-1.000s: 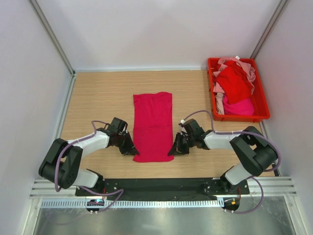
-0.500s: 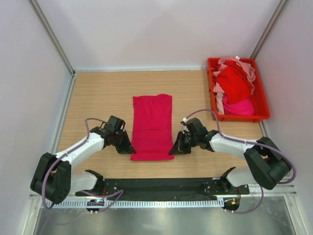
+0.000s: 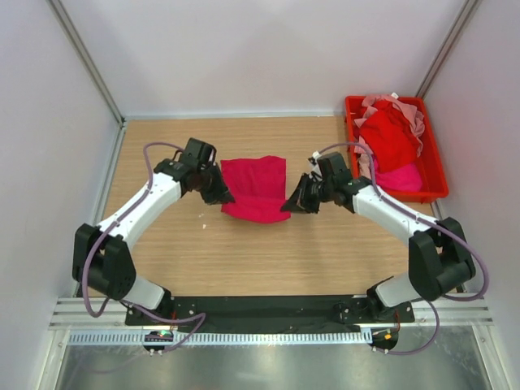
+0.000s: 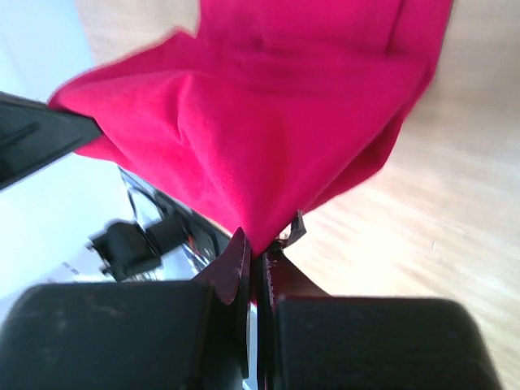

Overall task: Fold and stack the t-shirts
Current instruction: Fold the tshirt

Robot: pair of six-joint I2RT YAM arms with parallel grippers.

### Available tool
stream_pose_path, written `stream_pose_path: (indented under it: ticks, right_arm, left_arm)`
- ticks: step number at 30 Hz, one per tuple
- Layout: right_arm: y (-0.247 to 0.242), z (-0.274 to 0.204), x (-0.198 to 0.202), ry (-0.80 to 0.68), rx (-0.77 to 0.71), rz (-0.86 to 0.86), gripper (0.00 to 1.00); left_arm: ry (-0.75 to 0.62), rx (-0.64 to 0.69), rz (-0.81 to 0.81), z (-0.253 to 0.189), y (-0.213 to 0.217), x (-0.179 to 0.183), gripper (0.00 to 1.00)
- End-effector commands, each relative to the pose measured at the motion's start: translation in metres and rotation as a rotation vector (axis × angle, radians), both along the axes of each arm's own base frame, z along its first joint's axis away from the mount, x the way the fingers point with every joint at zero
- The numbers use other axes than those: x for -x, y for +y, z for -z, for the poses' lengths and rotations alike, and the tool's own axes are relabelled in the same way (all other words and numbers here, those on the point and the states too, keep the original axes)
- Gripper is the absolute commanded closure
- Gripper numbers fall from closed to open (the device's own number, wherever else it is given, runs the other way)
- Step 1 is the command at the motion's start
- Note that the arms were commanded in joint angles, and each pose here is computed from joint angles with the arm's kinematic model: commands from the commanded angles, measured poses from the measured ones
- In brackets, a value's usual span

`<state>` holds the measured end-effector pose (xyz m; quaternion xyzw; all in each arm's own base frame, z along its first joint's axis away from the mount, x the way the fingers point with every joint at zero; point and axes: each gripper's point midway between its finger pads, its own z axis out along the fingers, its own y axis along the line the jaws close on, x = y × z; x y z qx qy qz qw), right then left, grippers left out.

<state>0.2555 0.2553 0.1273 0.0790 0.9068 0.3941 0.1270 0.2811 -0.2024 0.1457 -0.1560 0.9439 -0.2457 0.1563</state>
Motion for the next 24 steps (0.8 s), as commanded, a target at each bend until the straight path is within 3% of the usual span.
stream_pose_path:
  ticks: [1, 10, 24]
  right_arm:
    - [-0.005, -0.013, -0.028, 0.001, -0.022, -0.007, 0.99]
    - [0.008, -0.008, -0.095, 0.027, -0.050, -0.031, 0.99]
    - [0.004, 0.022, -0.168, 0.090, -0.101, 0.012, 0.99]
  left_arm:
    - [-0.020, -0.031, 0.005, -0.009, 0.007, -0.026, 1.00]
    - [0.027, 0.005, -0.007, 0.007, 0.011, -0.088, 1.00]
    - [0.093, 0.071, -0.020, 0.044, 0.006, -0.149, 1.00]
